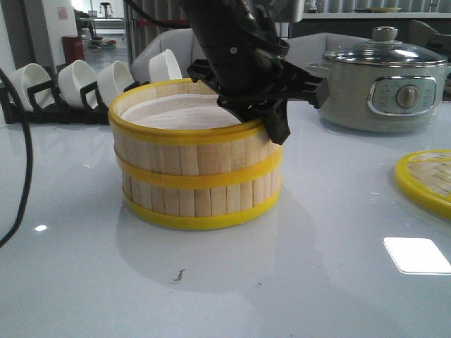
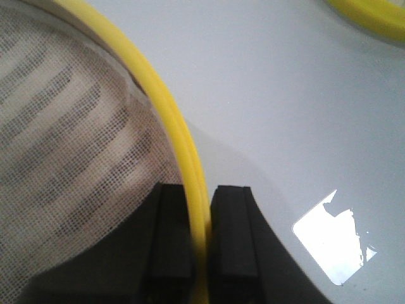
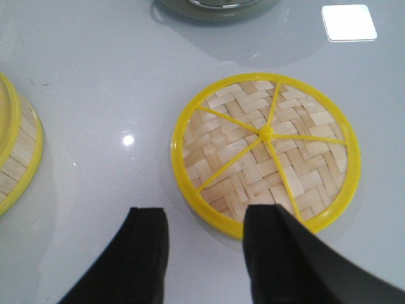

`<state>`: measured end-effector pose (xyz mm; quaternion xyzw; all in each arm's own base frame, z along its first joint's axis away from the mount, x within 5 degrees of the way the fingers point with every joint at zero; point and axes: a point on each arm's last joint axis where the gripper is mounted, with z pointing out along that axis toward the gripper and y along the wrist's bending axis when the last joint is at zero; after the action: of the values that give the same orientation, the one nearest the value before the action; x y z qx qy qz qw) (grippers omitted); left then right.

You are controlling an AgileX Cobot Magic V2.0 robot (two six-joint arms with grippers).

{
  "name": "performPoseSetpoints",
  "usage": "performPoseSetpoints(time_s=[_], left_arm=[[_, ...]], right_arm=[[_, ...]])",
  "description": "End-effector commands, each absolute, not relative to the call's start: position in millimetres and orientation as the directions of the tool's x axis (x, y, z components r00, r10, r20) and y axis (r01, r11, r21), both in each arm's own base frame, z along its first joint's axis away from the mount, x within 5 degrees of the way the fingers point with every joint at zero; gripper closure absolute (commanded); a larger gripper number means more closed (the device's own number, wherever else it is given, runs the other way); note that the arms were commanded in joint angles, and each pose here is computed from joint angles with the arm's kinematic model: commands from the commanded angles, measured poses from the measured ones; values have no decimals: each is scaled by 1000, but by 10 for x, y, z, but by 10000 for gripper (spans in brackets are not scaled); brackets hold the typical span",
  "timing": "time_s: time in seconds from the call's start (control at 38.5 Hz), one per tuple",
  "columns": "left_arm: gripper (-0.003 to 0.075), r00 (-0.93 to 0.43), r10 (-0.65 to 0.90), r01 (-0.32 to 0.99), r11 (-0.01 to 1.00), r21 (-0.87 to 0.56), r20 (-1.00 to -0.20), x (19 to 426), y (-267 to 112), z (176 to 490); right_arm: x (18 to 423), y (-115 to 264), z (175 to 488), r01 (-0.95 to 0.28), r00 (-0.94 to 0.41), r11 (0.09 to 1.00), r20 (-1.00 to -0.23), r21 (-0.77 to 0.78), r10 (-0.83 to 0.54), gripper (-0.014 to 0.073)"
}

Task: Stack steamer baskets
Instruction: 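Carry the basket over the centre basket and lower it on top, then open the left gripper and raise it away from the stack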

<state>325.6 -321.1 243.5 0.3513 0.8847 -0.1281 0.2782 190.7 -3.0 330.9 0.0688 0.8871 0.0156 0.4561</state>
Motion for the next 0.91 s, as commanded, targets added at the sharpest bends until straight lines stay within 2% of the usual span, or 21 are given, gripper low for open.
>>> performPoseSetpoints(time_s=[0.0, 0.65, 0.88], left_arm=[[627, -505, 476, 700, 713, -20, -719, 3262, -3240, 2839], [625, -508, 464, 685, 728, -14, -726, 3339, -3169, 2845], [603, -511, 467, 685, 728, -14, -722, 3336, -3166, 2841]], right_arm=[[1939, -28, 3498, 91, -478, 991, -869, 97, 129, 204], [1938, -28, 3495, 91, -479, 991, -868, 97, 129, 204], [1938, -28, 3495, 91, -479, 991, -868, 97, 129, 204]])
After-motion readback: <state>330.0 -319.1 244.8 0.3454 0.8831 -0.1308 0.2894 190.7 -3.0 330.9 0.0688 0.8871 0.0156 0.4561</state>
